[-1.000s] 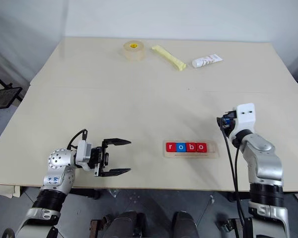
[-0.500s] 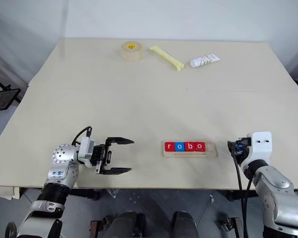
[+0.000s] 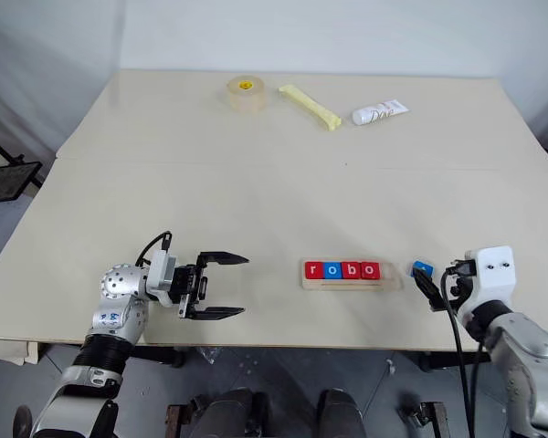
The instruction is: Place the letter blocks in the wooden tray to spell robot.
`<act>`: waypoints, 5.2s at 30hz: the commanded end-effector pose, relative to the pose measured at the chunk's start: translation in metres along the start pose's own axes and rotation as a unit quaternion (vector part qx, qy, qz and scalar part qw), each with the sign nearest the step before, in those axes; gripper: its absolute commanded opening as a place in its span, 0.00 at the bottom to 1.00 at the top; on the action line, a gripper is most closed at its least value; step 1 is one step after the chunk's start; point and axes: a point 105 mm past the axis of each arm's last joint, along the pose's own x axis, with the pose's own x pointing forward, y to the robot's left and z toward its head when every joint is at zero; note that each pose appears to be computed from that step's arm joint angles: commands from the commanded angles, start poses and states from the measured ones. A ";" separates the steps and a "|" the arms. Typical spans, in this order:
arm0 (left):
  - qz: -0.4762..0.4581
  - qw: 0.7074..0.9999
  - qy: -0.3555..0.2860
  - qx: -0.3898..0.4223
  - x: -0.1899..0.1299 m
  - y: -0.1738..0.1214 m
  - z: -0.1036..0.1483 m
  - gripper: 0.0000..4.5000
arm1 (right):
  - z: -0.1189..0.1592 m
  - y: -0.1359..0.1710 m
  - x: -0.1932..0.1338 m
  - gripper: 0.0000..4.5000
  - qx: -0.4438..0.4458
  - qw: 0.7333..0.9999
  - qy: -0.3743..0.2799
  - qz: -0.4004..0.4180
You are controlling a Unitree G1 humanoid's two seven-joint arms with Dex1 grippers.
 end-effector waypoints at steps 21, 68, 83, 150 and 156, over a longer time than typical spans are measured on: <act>0.029 0.999 -0.009 0.012 0.003 -0.009 -0.001 1.00 | 0.001 -0.026 0.037 1.00 -0.234 0.920 0.171 0.265; 0.072 0.997 -0.005 0.011 0.001 -0.024 -0.001 1.00 | 0.043 0.034 0.067 0.32 -0.372 0.808 0.195 0.413; 0.068 0.998 -0.003 0.010 0.002 -0.018 -0.003 1.00 | 0.060 0.027 0.057 0.99 -0.365 0.830 0.160 0.392; 0.062 0.998 0.006 0.017 -0.002 -0.016 0.001 1.00 | 0.051 0.028 0.108 0.01 -0.328 0.875 0.107 0.341; 0.065 0.998 0.007 0.016 -0.003 -0.016 0.001 1.00 | 0.046 0.026 0.103 0.01 -0.329 0.870 0.117 0.347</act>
